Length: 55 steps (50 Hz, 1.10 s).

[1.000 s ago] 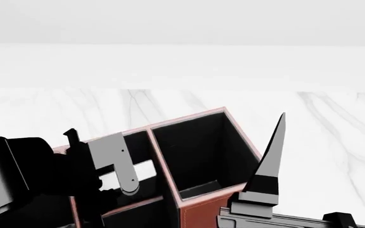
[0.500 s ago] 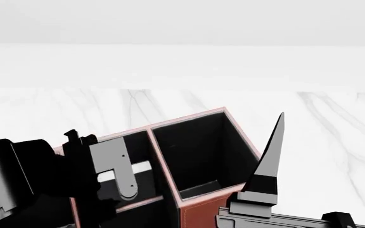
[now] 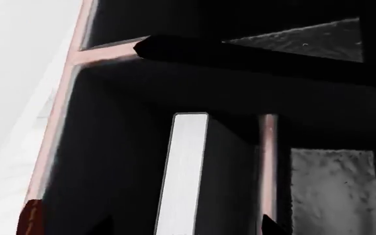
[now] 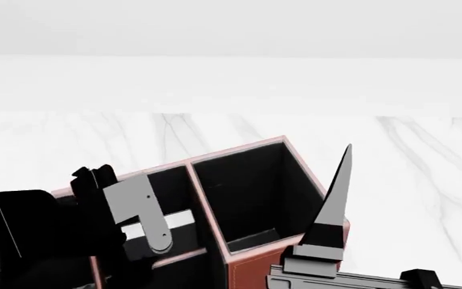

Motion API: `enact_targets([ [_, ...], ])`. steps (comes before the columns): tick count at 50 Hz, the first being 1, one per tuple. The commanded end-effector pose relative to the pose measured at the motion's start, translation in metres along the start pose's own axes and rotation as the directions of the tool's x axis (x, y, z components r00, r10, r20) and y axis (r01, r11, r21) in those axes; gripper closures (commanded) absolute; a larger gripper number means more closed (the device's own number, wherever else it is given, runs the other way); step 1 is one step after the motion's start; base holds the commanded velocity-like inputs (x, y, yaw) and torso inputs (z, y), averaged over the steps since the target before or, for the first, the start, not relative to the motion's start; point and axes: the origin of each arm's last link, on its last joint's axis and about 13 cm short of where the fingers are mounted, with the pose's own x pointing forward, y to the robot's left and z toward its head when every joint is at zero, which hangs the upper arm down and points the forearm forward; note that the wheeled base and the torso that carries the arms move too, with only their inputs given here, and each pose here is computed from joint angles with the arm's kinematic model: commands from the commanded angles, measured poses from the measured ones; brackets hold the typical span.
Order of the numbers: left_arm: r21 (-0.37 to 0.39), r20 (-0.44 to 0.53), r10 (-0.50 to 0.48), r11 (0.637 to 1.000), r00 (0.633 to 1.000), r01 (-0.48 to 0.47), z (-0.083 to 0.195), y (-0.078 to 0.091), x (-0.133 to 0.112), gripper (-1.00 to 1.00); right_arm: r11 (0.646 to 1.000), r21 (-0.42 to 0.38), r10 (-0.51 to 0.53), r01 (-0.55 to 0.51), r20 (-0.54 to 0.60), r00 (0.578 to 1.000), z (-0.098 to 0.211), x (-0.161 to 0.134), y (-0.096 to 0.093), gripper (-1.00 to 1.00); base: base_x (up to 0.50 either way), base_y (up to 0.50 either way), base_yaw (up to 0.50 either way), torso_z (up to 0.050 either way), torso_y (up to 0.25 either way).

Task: Pick up the book and place it in the front compartment of the caddy.

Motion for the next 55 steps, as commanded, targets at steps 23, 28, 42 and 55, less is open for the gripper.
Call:
enact_targets([
  [23,-0.32,0.416,0.549,0.834,0.725,-0.449,0.019,-0.058,-0.112,-1.0,1.0,0.017,0.024,-0.025,0.039,0.999,0.005,-0.001,0.004,-1.0,0.0,0.0,0.0,0.0,0.0],
  [28,-0.422,0.44,0.723,0.69,0.533,-0.588,0.021,-0.072,-0.134,-1.0,1.0,0.016,0.023,-0.023,0.038,0.999,0.005,-0.001,0.003,-1.0,0.0,0.0,0.0,0.0,0.0],
  [42,-0.486,0.436,0.808,0.582,0.396,-0.652,0.007,-0.121,-0.141,-1.0,1.0,0.012,0.025,-0.025,0.038,0.999,0.004,-0.001,0.003,-1.0,0.0,0.0,0.0,0.0,0.0],
  [55,-0.548,0.47,0.809,0.58,0.352,-0.602,-0.004,-0.149,-0.137,-1.0,0.999,0.011,0.032,-0.033,0.036,0.999,0.003,-0.002,0.005,-1.0,0.0,0.0,0.0,0.0,0.0],
])
